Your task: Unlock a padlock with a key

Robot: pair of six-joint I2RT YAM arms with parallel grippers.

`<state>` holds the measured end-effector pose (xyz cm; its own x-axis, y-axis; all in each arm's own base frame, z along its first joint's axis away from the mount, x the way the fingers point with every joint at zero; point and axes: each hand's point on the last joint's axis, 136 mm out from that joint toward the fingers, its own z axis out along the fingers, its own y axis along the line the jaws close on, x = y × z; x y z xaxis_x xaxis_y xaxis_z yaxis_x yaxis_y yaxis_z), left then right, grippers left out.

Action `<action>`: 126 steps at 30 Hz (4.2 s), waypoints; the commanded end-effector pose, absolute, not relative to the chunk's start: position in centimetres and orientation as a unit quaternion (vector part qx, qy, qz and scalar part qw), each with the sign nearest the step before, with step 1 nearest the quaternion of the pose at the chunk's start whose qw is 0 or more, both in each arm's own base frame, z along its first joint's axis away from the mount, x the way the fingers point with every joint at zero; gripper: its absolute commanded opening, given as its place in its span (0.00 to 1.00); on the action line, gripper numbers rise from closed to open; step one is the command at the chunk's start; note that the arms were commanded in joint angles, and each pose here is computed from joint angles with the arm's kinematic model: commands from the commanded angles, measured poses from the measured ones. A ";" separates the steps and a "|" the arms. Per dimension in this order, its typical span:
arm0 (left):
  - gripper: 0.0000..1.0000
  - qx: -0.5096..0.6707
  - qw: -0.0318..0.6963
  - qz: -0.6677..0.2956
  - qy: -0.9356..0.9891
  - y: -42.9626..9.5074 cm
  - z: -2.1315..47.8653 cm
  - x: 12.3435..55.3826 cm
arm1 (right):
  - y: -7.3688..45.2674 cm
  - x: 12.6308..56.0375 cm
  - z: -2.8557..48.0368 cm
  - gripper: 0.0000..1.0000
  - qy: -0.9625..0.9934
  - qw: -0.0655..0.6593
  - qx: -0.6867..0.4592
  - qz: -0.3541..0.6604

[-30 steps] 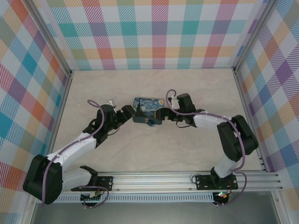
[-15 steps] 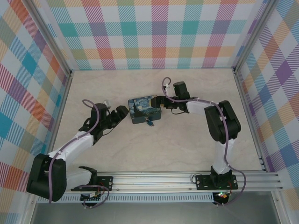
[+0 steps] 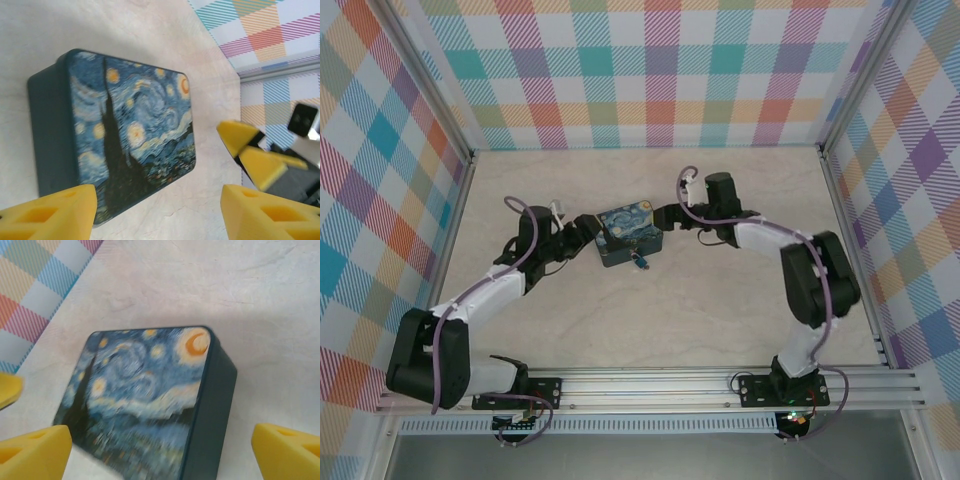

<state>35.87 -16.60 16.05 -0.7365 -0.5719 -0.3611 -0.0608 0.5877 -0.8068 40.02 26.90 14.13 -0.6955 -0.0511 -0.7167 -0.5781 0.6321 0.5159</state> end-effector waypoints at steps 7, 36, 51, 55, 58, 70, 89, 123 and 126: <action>0.64 -0.134 0.306 -0.449 0.829 -19.2 17.8 39.9 | 28.1 30.4 9.5 0.81 0.830 0.291 -0.264 0.396; 0.61 -0.139 0.240 -0.442 0.853 -21.4 10.9 43.1 | 32.6 32.2 3.0 0.56 0.832 0.283 -0.271 0.394; 0.61 -0.144 0.241 -0.433 0.857 -21.1 10.7 42.8 | 33.4 31.7 2.4 0.31 0.830 0.288 -0.278 0.388; 0.61 -0.147 0.243 -0.427 0.859 -20.9 10.5 42.6 | 33.1 31.8 2.3 0.23 0.834 0.297 -0.273 0.377; 0.61 -0.150 0.239 -0.424 0.861 -20.7 10.1 42.3 | 32.4 32.1 2.4 0.17 0.839 0.315 -0.267 0.354; 0.61 -0.138 0.221 -0.418 0.870 -21.9 9.0 39.7 | 27.9 34.3 2.5 0.09 0.886 0.365 -0.211 0.195; 0.62 -0.121 0.199 -0.389 0.891 -23.9 7.1 36.3 | 26.6 36.1 3.7 0.09 0.911 0.358 -0.122 0.162; 0.63 -0.125 0.195 -0.379 0.896 -24.3 6.0 34.4 | 25.7 42.8 9.0 0.10 0.904 0.409 -0.027 0.117; 0.65 -0.118 0.209 -0.381 0.893 -24.0 7.5 34.8 | 24.9 41.2 9.9 0.11 0.902 0.403 -0.059 0.141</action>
